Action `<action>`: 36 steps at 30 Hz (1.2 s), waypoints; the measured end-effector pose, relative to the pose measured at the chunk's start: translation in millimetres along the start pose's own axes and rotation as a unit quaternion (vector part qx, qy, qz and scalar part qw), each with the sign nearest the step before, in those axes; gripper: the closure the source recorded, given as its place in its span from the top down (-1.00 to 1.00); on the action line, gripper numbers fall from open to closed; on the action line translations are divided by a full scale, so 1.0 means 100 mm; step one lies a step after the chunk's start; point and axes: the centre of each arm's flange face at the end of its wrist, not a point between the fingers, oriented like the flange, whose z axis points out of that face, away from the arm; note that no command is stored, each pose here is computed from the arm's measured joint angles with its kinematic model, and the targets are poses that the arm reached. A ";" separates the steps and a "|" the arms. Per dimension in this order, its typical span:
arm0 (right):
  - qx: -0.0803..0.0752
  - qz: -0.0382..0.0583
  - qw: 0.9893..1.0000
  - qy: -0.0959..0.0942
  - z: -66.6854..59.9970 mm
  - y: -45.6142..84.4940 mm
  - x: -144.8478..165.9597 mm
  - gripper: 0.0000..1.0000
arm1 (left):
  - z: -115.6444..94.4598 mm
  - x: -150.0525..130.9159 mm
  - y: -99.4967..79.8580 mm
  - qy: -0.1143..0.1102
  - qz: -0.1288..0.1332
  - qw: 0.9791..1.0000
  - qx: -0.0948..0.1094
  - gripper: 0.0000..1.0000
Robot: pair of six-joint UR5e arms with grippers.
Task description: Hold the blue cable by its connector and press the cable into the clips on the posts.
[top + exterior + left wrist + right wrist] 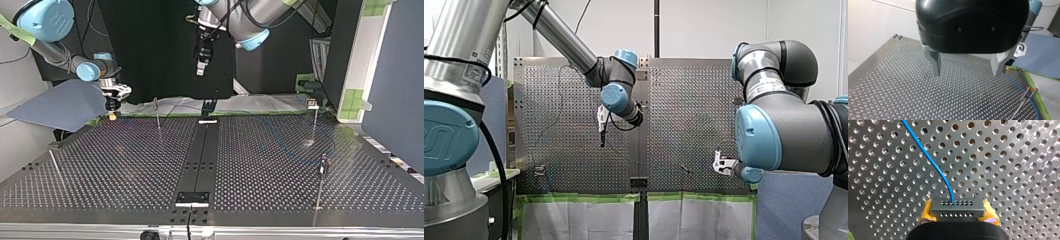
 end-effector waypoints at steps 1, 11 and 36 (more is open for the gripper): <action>0.000 0.000 1.000 0.000 0.00 0.00 0.00 -1.00 | -0.04 -0.01 0.02 -0.002 -0.002 1.000 0.000 1.00; 0.002 -0.002 1.000 0.000 0.00 -0.02 0.00 -1.00 | -0.31 -0.11 0.17 -0.031 -0.021 0.999 0.005 1.00; 0.006 -0.023 1.000 -0.002 0.07 -0.31 0.69 -1.00 | -0.71 -0.01 0.58 -0.088 -0.065 0.994 0.007 1.00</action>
